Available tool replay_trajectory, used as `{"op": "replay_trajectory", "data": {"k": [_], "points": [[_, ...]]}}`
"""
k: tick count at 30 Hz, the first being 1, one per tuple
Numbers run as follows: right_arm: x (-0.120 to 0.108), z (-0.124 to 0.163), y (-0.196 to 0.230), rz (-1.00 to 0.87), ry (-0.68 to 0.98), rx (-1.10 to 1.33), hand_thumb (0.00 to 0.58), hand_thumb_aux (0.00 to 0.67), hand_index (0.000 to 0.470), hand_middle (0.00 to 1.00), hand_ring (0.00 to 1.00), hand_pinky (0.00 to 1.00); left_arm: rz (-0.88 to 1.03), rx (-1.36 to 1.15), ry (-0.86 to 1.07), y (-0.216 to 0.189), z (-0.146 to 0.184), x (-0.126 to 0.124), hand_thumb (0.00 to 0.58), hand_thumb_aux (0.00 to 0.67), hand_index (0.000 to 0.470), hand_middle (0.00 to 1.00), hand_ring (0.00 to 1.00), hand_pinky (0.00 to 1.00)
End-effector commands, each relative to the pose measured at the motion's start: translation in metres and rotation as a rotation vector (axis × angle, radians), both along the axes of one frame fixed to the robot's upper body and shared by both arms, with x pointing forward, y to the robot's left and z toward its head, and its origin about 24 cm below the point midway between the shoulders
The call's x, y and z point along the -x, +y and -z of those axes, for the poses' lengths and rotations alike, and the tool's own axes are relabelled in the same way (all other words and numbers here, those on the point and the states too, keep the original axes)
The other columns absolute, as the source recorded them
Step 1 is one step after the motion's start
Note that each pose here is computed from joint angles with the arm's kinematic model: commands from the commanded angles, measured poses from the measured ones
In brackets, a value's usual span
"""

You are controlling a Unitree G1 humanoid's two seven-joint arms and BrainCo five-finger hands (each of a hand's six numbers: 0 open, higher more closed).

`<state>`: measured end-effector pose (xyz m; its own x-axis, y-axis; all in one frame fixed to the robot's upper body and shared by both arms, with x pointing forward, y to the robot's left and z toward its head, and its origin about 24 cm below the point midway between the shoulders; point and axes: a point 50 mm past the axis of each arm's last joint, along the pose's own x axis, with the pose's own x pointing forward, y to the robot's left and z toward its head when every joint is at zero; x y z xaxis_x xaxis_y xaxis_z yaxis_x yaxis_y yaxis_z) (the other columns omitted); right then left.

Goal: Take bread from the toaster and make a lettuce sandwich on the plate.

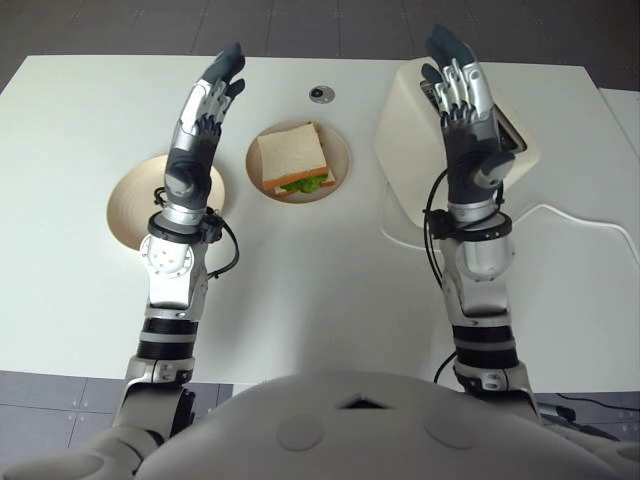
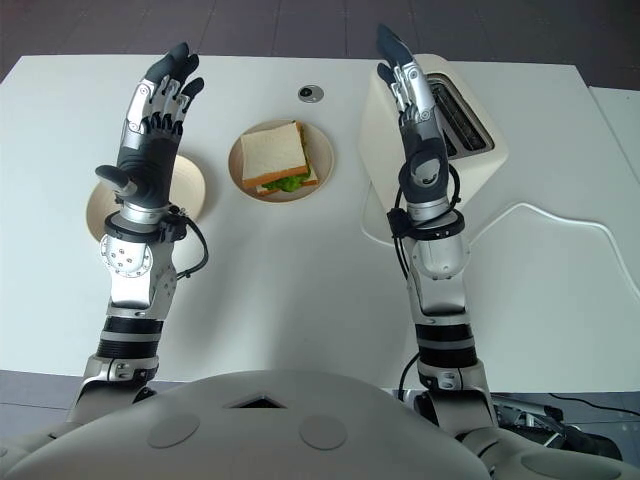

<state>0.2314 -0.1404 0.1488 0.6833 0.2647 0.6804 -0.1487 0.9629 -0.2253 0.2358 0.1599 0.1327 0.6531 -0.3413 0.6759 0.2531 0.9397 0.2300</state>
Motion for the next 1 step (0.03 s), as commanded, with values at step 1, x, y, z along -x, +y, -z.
{"op": "replay_trajectory", "data": {"k": [1], "points": [[0.0007,0.0032,0.0014,-0.009,0.016,0.010,0.000,0.000,0.000,0.00,0.00,0.00,-0.007,-0.013,0.023,0.0004,0.0038,-0.0015,0.000,0.000,0.000,0.00,0.00,0.00]]}}
